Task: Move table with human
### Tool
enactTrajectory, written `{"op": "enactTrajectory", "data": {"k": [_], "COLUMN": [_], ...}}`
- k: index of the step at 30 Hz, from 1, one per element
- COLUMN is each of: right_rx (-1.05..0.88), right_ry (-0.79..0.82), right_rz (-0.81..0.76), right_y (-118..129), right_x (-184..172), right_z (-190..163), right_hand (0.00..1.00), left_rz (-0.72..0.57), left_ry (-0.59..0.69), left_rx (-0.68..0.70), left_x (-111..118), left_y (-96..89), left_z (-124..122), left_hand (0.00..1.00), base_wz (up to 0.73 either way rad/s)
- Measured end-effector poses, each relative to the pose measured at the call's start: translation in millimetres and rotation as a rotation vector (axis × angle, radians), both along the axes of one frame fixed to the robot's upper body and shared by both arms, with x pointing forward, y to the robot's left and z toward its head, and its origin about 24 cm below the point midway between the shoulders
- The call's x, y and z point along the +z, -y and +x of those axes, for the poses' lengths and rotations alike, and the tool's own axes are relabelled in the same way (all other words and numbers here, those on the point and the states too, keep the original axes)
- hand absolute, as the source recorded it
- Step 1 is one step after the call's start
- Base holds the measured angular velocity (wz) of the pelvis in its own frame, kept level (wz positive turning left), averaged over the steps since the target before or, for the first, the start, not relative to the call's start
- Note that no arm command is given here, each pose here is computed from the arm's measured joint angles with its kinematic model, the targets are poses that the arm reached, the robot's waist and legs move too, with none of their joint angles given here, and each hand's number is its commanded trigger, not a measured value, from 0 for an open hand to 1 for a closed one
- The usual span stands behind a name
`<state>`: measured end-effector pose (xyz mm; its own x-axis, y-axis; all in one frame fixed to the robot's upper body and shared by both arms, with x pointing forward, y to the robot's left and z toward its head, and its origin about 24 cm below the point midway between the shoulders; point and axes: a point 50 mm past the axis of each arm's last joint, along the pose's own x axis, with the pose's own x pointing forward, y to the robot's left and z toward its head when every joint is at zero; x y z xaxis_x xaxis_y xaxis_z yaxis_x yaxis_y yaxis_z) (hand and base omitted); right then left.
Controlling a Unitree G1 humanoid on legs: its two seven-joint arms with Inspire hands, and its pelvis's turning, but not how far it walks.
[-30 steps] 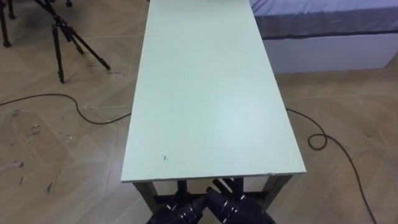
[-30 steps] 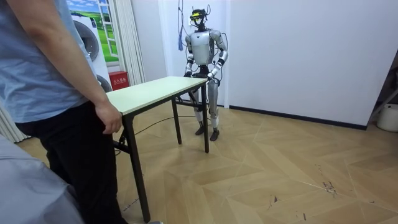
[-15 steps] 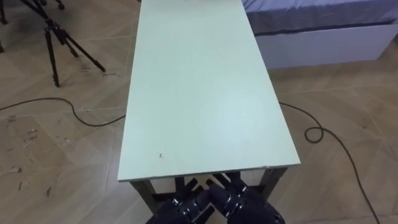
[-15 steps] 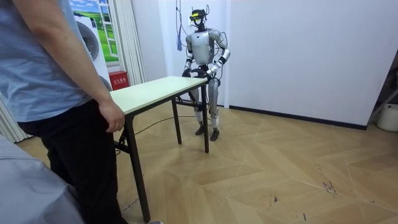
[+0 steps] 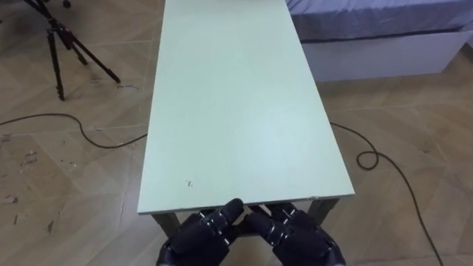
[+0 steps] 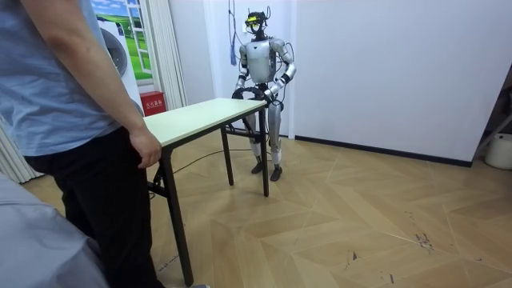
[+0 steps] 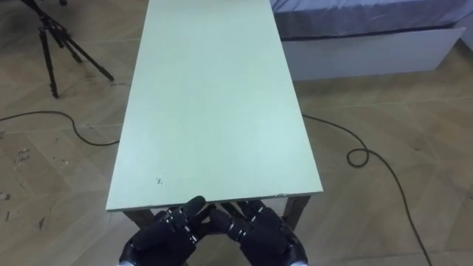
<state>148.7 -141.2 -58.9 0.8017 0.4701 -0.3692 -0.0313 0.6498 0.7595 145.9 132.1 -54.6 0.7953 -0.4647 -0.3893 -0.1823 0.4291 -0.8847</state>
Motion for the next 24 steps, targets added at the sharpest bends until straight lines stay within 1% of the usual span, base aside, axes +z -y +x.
{"op": "enactTrajectory", "data": {"k": [3,7,11,14,18,24], "right_rx": [-0.008,-0.017,-0.043,-0.111,-0.2,-0.233], "right_ry": [-0.01,-0.024,-0.056,-0.065,-0.088,-0.107], "right_rz": [-0.033,-0.046,-0.056,-0.068,-0.098,-0.094], "right_y": [4,3,3,10,21,19], "right_x": [-4,-4,-6,-5,-5,-6], "right_z": [10,14,15,20,24,25], "right_hand": [0.0,0.0,0.0,0.0,0.0,0.0], "left_rz": [0.023,0.041,0.043,0.041,0.021,0.008], "left_ry": [-0.037,-0.071,-0.109,-0.144,-0.166,-0.187], "left_rx": [0.024,0.073,0.162,0.183,0.206,0.232], "left_x": [-5,-9,-13,-18,-20,-24], "left_y": [-4.2,-6.2,-12.1,-14.4,-11.4,-10.9], "left_z": [6,17,22,23,23,22], "left_hand": [0.0,0.0,0.0,0.0,0.0,0.0], "base_wz": [0.0,0.02,0.0,0.0,0.0,-0.02]}}
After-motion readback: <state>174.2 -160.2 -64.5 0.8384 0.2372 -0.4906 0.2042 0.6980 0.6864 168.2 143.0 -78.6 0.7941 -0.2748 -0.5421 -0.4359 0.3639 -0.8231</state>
